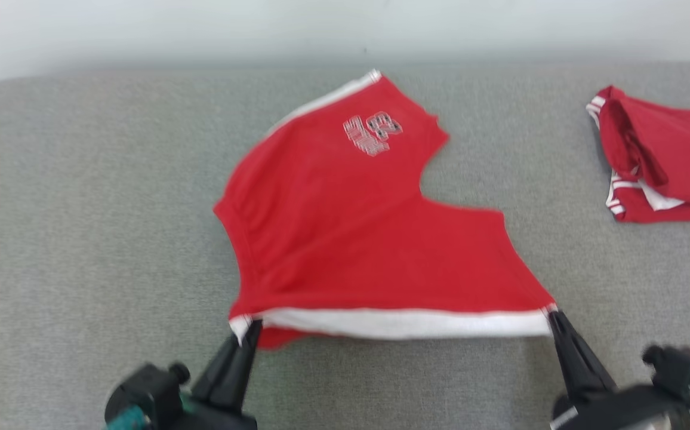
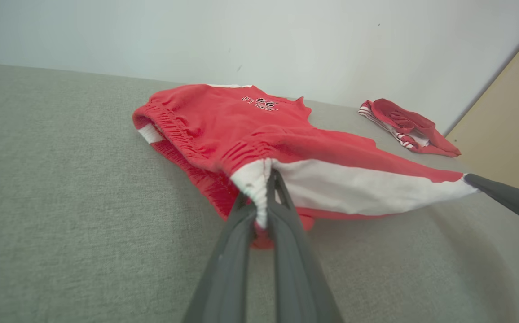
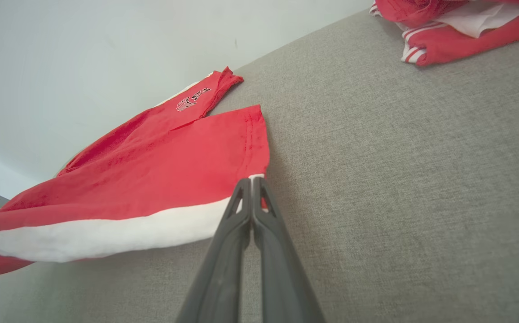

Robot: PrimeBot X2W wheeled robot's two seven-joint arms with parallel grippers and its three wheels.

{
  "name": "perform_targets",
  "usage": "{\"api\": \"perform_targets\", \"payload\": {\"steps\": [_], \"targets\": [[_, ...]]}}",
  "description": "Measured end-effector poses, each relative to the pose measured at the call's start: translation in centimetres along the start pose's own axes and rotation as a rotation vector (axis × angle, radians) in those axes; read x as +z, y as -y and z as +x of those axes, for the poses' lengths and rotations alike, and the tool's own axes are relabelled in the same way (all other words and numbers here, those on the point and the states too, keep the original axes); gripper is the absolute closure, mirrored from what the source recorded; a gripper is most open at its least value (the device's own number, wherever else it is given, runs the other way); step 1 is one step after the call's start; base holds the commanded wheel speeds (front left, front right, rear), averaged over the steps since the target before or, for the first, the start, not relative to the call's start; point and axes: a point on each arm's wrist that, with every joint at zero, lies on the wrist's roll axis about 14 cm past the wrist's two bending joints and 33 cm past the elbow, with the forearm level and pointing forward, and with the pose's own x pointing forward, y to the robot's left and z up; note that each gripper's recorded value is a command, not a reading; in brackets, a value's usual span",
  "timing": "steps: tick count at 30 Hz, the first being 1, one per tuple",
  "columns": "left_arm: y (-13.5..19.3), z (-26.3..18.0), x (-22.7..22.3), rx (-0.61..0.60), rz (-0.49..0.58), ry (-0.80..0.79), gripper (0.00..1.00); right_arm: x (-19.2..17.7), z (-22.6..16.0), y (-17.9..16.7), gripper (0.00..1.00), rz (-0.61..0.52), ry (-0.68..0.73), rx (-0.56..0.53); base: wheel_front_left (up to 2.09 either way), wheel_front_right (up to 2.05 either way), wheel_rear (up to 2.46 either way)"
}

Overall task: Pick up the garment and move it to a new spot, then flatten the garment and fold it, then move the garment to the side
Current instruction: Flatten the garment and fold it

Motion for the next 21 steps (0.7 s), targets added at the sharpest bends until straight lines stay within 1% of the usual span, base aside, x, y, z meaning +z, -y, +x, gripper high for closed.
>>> {"api": "perform_targets", "payload": {"steps": [6,10,16,21], "targets": [[0.5,-2.4,-0.9,0.005,0.033,-0.028,1.0,-1.1,-2.9,0.1,1.0,0.042,-0.023,-0.044,0.0,0.0,0.0],[0.4,-3.1,-0.6,0.016,0.037,-0.019,1.0,-0.6,-3.7,-0.1,1.0,0.05,-0.008,-0.053,0.0,0.0,0.0],[0.3,-2.9,-0.1,0.03,0.028,0.005,1.0,0.2,-3.3,-0.8,1.0,0.032,0.009,-0.034,0.0,0.0,0.0],[0.4,-2.2,0.7,0.025,0.038,0.03,1.0,2.7,-1.2,-2.1,1.0,-0.025,0.063,0.03,0.0,0.0,0.0]]}}
